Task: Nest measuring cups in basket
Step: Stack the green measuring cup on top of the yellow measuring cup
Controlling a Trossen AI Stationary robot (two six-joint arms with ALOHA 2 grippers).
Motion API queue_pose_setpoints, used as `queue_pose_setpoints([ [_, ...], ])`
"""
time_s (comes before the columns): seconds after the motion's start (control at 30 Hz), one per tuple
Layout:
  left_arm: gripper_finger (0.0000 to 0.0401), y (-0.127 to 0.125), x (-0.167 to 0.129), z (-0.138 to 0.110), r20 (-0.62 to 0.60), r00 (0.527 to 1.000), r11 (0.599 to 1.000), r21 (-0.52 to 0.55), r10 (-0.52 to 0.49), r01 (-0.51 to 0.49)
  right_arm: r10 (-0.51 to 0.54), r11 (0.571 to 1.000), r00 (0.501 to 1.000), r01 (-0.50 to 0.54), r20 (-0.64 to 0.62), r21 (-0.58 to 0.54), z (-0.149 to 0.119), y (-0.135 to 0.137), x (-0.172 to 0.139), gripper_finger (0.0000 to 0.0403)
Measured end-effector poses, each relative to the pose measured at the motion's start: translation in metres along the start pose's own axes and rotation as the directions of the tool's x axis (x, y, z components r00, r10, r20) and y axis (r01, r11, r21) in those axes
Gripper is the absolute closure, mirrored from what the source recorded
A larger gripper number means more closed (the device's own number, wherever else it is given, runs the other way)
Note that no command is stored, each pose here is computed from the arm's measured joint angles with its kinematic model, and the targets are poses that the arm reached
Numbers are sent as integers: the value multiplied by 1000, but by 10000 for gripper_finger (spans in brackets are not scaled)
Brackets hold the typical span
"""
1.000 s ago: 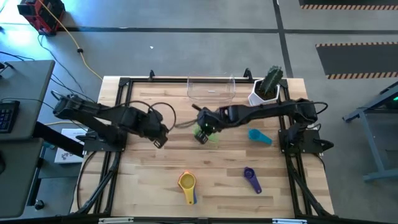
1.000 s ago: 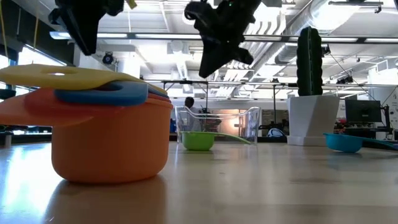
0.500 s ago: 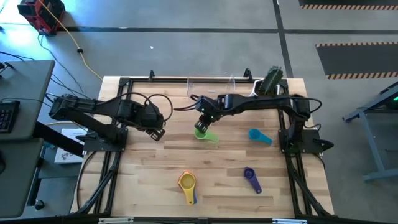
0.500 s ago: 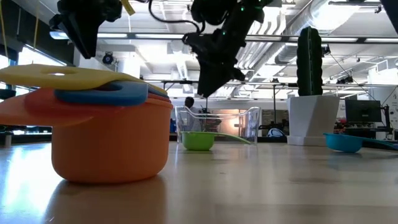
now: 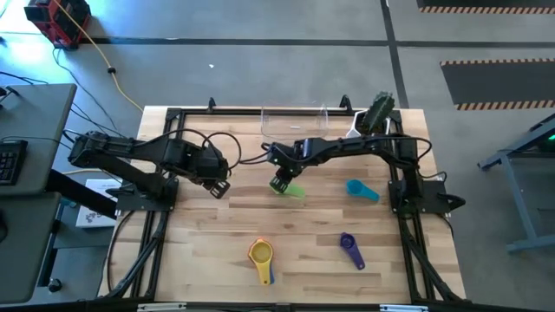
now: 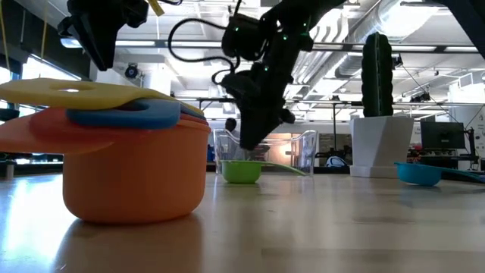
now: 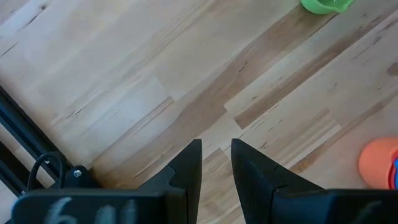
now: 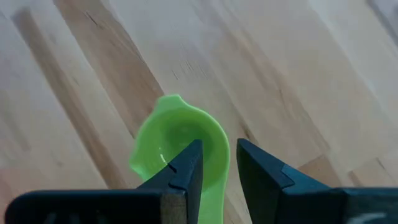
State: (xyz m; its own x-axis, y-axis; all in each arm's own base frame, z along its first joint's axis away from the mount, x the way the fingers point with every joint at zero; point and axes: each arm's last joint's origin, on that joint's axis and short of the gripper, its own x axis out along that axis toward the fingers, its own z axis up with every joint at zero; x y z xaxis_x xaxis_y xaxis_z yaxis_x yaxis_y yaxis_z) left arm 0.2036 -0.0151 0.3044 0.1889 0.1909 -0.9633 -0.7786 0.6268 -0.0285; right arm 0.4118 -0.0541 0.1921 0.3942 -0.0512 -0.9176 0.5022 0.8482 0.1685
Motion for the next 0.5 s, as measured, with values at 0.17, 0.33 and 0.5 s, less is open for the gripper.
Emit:
queue_pose_setpoints([
  [0.17, 323, 0, 0, 0, 0, 1000, 1000, 0, 0, 0, -25, 1000, 1000, 25, -12, -1, -1, -1, 11, 311],
  [0.33, 323, 0, 0, 0, 1, 1000, 1000, -1, 0, 0, -38, 999, 998, 38, -40, -3, -4, -2, 24, 311],
  [0.5, 323, 0, 0, 0, 1, 1000, 1000, -1, 0, 0, -59, 998, 996, 59, -61, -2, -7, -4, 34, 311],
])
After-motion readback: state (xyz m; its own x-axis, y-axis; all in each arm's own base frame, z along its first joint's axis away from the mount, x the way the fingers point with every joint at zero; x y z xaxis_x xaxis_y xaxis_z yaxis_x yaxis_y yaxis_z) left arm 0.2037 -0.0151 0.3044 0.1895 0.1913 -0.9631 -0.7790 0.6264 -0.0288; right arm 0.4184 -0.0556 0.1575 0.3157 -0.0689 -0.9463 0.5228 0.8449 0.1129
